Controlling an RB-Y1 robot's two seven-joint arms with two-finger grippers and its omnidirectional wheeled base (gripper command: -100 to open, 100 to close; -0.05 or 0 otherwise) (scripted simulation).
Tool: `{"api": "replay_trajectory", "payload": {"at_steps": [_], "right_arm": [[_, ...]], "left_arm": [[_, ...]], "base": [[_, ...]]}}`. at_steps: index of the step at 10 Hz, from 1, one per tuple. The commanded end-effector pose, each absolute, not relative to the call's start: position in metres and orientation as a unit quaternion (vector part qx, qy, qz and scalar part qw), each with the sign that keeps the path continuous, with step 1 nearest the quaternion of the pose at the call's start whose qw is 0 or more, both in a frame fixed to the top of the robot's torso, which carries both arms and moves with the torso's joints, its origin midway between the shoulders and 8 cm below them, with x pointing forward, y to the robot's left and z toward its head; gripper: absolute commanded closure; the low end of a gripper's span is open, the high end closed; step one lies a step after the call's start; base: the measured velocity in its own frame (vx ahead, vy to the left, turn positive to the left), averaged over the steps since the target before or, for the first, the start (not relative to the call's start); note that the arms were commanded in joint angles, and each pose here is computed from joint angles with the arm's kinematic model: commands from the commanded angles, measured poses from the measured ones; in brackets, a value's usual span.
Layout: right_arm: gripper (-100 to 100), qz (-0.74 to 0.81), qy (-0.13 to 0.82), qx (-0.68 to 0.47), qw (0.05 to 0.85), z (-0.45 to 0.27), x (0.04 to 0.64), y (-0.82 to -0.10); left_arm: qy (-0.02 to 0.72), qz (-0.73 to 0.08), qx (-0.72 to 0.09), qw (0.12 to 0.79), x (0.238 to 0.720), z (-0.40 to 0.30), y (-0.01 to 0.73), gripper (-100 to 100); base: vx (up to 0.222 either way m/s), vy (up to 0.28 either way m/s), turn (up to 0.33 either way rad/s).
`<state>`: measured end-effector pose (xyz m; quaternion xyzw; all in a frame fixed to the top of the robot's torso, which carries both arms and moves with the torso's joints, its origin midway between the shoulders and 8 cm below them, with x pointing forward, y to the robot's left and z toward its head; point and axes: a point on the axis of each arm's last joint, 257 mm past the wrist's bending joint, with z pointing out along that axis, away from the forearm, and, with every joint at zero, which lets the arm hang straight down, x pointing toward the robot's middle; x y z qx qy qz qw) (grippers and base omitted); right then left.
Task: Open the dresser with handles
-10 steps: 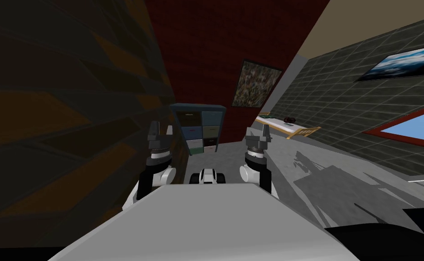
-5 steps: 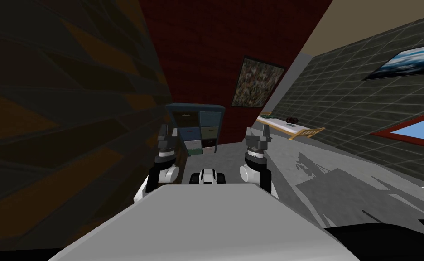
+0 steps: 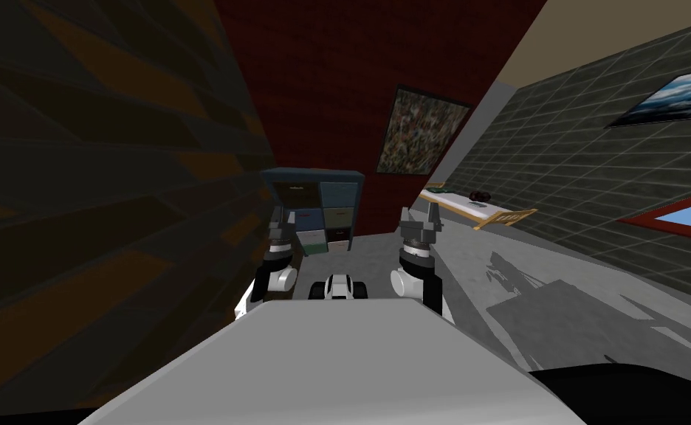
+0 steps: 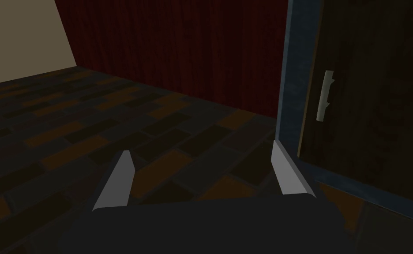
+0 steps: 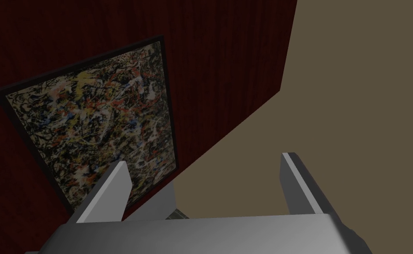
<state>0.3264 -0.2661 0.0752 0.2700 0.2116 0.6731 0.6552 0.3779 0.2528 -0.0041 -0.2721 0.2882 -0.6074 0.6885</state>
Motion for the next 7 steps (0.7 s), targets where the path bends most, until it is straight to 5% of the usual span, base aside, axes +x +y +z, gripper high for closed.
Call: {"api": "replay_trajectory", "payload": {"at_steps": [1,7], "right_arm": [[0,0.673,0.212,0.270,0.655,0.075,0.326,-0.266],[0,0.673,0.212,0.270,0.655,0.075,0.326,-0.266]], "left_arm": [[0.294,-0.611,-0.288,0.677,0.393,-0.025,0.250,-100],[0.313,-0.611,-0.326,0.650,0.427,-0.075,0.242,-100]], "base": [[0.088,-0.097,0.034],[0.072,-0.089,0.028]]}}
